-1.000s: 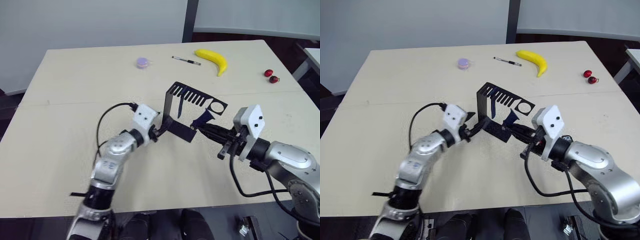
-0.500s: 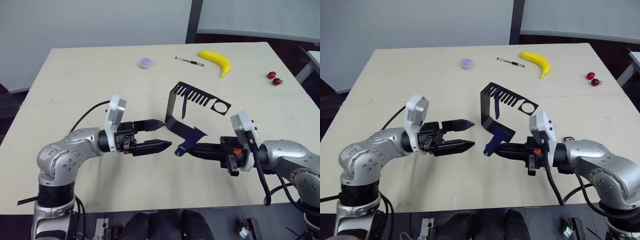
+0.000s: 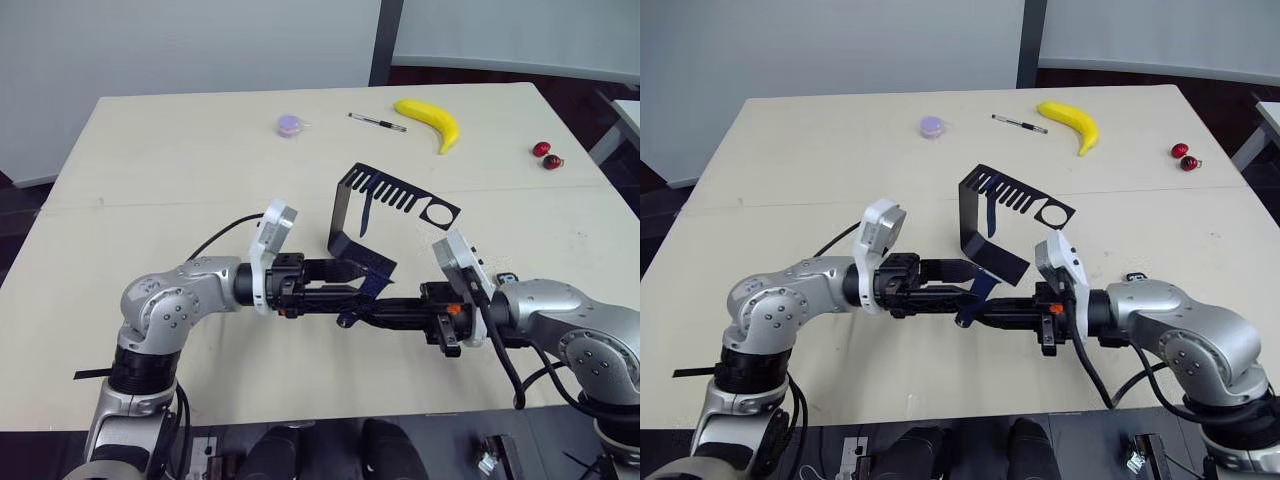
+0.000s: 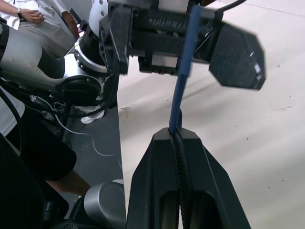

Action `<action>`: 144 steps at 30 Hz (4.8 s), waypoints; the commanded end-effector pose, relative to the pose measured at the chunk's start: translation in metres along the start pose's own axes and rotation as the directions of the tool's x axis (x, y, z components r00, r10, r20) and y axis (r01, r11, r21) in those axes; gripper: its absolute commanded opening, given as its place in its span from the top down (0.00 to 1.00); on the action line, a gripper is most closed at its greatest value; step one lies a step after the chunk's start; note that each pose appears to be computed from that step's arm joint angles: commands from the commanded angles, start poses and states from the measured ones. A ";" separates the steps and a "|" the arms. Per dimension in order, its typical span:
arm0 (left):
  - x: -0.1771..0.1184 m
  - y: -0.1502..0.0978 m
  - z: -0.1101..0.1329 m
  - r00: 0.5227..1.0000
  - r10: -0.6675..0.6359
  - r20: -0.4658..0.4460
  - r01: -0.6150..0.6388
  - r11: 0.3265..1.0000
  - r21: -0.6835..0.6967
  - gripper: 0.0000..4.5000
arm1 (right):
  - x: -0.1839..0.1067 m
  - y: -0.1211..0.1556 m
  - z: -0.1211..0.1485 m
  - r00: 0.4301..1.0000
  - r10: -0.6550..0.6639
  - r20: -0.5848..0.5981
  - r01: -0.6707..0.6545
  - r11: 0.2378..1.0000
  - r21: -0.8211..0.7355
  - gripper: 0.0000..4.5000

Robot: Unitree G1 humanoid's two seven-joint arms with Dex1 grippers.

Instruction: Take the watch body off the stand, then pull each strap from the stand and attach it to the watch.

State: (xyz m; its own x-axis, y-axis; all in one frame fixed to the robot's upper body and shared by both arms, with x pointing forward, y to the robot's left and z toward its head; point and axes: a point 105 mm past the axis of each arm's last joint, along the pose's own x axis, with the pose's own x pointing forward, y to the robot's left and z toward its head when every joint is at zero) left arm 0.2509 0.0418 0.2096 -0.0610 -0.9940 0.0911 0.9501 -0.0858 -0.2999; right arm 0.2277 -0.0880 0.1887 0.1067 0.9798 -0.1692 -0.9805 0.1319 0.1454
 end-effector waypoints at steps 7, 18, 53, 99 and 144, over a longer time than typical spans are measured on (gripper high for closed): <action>0.006 -0.005 0.005 0.999 -0.027 0.045 0.026 0.999 0.028 0.66 | -0.002 0.004 0.009 0.999 0.033 0.031 -0.034 0.999 0.007 1.00; 0.009 -0.006 -0.002 0.999 -0.024 0.035 0.024 1.000 0.020 0.66 | -0.004 0.001 0.013 0.999 0.025 0.041 -0.026 0.999 0.020 1.00; 0.015 -0.006 0.003 0.995 -0.035 0.096 0.035 0.999 0.005 0.99 | -0.006 0.001 0.016 0.998 0.005 0.058 -0.006 1.000 0.015 1.00; -0.022 0.007 -0.009 0.978 0.149 -0.146 -0.082 0.918 0.388 1.00 | -0.190 -0.085 -0.094 0.228 -0.973 -0.043 0.972 0.225 0.067 0.02; -0.016 0.006 -0.001 0.978 0.171 -0.119 -0.108 0.905 0.411 1.00 | -0.190 -0.111 -0.100 0.136 -0.987 -0.088 0.989 0.130 0.069 0.67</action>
State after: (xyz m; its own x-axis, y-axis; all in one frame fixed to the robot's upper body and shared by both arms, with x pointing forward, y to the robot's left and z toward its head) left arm 0.2596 0.0570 0.1962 0.0653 -0.9931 -0.0975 0.9963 0.0594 0.0624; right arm 0.3012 -0.2968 0.1050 0.9668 0.0218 -0.2547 -0.0368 0.9979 -0.0539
